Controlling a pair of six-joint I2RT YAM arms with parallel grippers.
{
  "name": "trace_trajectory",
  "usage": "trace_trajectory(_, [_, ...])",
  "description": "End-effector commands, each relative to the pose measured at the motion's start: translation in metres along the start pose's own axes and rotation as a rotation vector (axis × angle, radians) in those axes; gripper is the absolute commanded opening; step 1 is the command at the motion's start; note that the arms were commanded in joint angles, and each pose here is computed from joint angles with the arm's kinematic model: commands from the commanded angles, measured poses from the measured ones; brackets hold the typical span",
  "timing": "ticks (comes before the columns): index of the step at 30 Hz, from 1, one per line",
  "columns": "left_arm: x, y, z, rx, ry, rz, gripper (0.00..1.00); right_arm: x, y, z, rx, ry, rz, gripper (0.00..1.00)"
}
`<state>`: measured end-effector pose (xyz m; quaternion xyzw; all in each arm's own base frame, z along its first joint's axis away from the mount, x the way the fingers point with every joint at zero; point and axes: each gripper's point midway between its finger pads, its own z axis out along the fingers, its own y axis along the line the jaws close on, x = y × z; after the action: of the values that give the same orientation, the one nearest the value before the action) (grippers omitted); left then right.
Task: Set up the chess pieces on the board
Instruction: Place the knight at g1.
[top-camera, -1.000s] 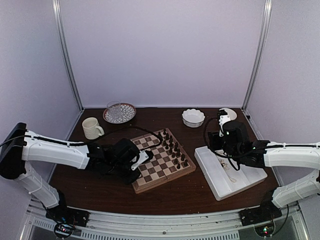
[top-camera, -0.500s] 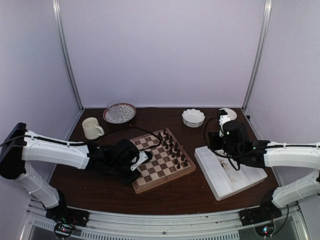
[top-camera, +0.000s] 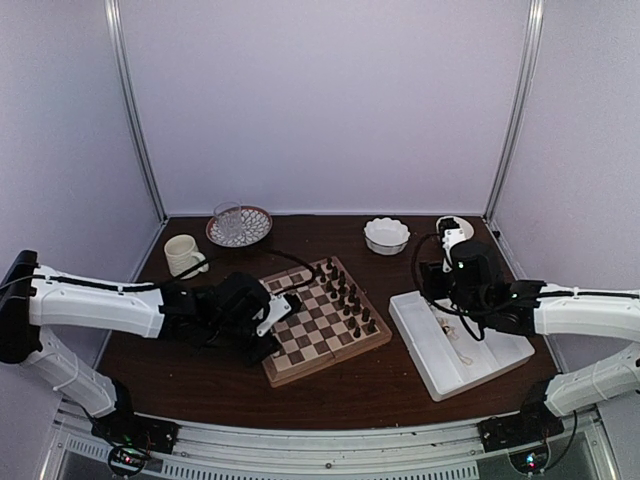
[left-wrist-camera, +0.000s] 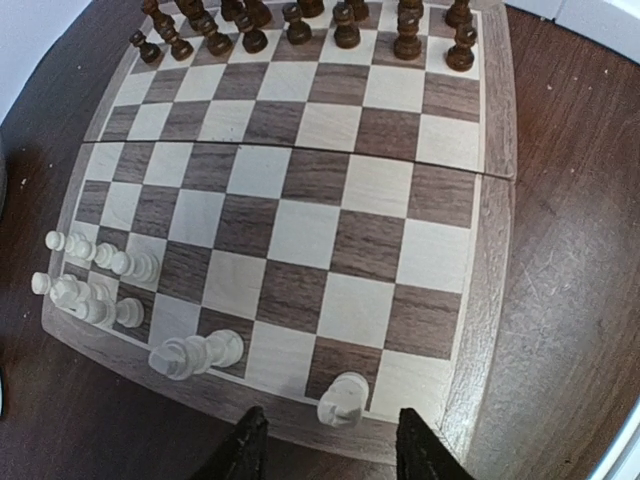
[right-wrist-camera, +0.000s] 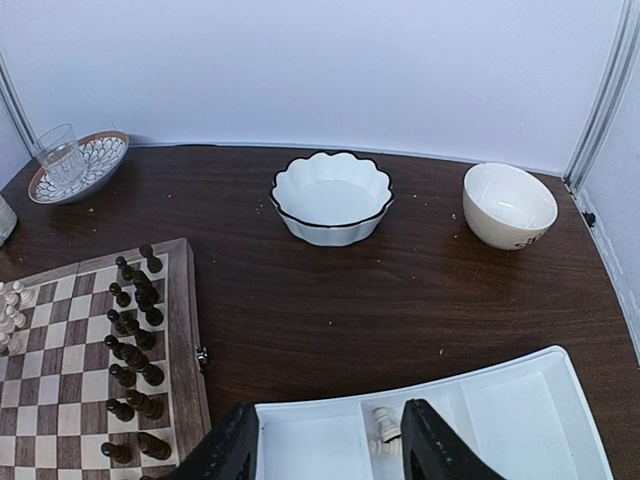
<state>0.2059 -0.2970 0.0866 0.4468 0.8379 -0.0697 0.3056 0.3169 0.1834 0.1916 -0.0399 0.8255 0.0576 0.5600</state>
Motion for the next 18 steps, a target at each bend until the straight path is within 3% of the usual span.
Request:
trace_trajectory(1, [-0.02, 0.005, -0.021, 0.007, -0.131, -0.031, 0.45, 0.002, -0.014, -0.01, 0.019, 0.026, 0.009, 0.47])
trace_trajectory(7, [-0.03, 0.008, -0.051, 0.022, -0.28, -0.041, 0.45, 0.037, -0.053, -0.004, 0.088, 0.182, 0.052, 0.38])
trace_trajectory(18, [-0.033, 0.018, -0.092, 0.003, -0.493, -0.046, 0.47, 0.094, -0.085, 0.034, 0.141, 0.403, 0.289, 0.35])
